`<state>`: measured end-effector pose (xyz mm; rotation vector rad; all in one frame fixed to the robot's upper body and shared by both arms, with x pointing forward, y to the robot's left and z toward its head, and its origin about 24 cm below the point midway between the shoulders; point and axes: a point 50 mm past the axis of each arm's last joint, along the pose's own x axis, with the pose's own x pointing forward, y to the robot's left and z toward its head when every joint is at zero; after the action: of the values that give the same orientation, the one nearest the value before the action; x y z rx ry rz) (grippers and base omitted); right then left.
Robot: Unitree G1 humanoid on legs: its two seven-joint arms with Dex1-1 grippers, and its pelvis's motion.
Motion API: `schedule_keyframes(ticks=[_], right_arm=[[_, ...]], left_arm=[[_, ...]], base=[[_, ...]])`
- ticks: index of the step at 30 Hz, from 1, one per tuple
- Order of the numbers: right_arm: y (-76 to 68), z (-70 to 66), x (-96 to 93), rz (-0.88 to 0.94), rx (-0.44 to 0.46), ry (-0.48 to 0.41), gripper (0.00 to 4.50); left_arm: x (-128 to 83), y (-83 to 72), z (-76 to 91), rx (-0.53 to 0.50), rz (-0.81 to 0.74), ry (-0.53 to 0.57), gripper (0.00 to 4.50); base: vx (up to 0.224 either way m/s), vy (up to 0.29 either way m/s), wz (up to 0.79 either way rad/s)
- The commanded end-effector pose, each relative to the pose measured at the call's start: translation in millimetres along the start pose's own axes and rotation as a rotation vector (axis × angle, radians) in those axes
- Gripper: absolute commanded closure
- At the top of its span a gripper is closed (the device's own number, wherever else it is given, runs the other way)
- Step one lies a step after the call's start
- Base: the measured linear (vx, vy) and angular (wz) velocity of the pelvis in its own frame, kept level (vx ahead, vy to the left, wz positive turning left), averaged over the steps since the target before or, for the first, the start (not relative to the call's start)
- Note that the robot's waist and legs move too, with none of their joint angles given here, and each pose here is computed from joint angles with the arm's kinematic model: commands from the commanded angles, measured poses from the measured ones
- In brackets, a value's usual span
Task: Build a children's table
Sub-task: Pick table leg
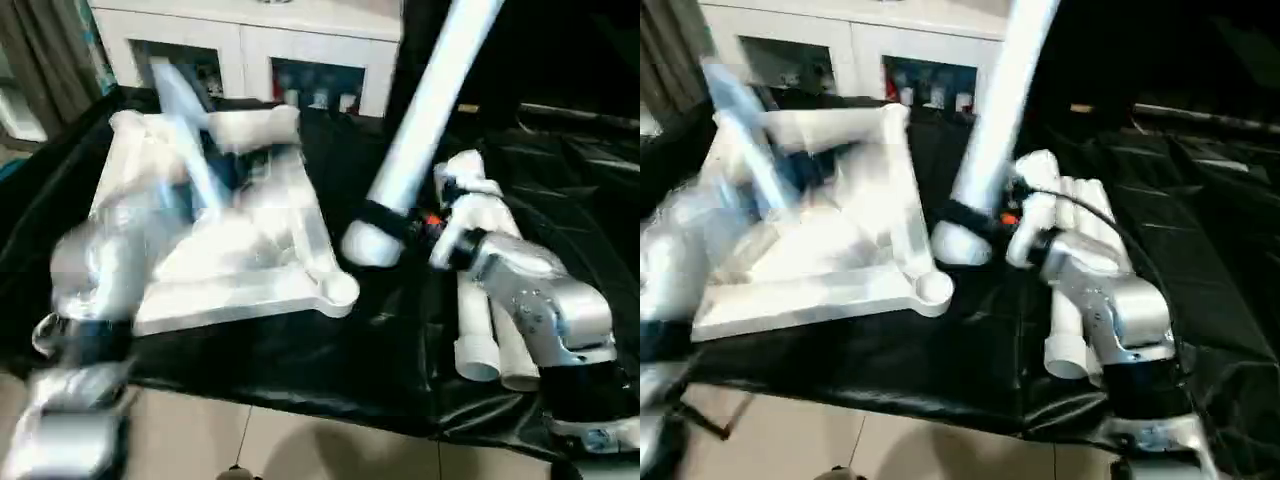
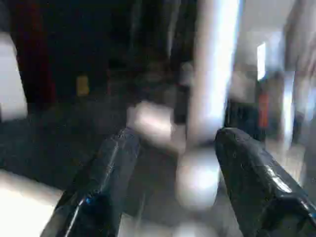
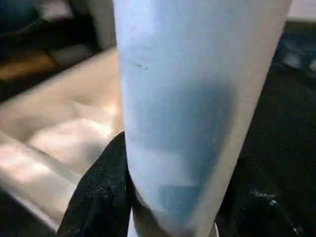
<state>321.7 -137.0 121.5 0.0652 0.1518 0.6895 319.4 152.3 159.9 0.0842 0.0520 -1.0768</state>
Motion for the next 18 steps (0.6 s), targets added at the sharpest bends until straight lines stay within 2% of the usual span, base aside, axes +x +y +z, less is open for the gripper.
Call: schedule_keyframes(ticks=[1, 2, 4, 5, 6, 7, 8, 10, 18], right_arm=[[-0.6, 2.0, 0.2, -0.026, -0.012, -0.021, 2.62], [0.7, -1.0, 1.2, -0.035, -0.003, -0.031, 2.62], [1.6, -2.0, 1.6, -0.036, -0.001, -0.036, 2.62], [2.8, -3.3, 2.6, -0.037, 0.001, -0.044, 2.62], [3.5, -5.0, 2.6, -0.036, -0.013, -0.039, 2.62], [3.5, -5.0, 2.6, -0.036, -0.013, -0.039, 2.62], [4.6, -8.2, 2.7, -0.031, -0.032, -0.031, 2.62], [5.8, -10.0, 2.2, -0.024, -0.038, -0.025, 2.62], [9.9, -12.3, 0.6, -0.011, -0.039, -0.024, 2.62]], left_arm=[[8, -6.1, -4.6, 0.082, -0.057, 0.070, 1.53], [4, -10.2, -27.6, 0.152, -0.116, 0.229, 1.53], [2, -12.0, -38.0, 0.187, -0.146, 0.298, 1.53], [-2, -13.4, -52.6, 0.223, -0.180, 0.399, 1.53], [-3, -13.3, -59.3, 0.239, -0.193, 0.429, 1.53], [-3, -13.3, -59.3, 0.239, -0.193, 0.429, 1.53], [-2, -11.5, -68.0, 0.225, -0.194, 0.447, 1.53], [-1, -8.2, -73.8, 0.212, -0.190, 0.456, 1.83], [-3, 3.2, -89.2, 0.200, -0.192, 0.560, 2.34]], base=[[0.000, 0.000, 0.00], [0.000, 0.000, 0.00], [0.000, 0.000, 0.00], [0.000, 0.000, 0.00], [0.000, 0.000, 0.00], [0.000, 0.000, 0.00], [0.000, 0.000, 0.00], [0.000, 0.000, 0.00], [0.000, 0.000, 0.00]])
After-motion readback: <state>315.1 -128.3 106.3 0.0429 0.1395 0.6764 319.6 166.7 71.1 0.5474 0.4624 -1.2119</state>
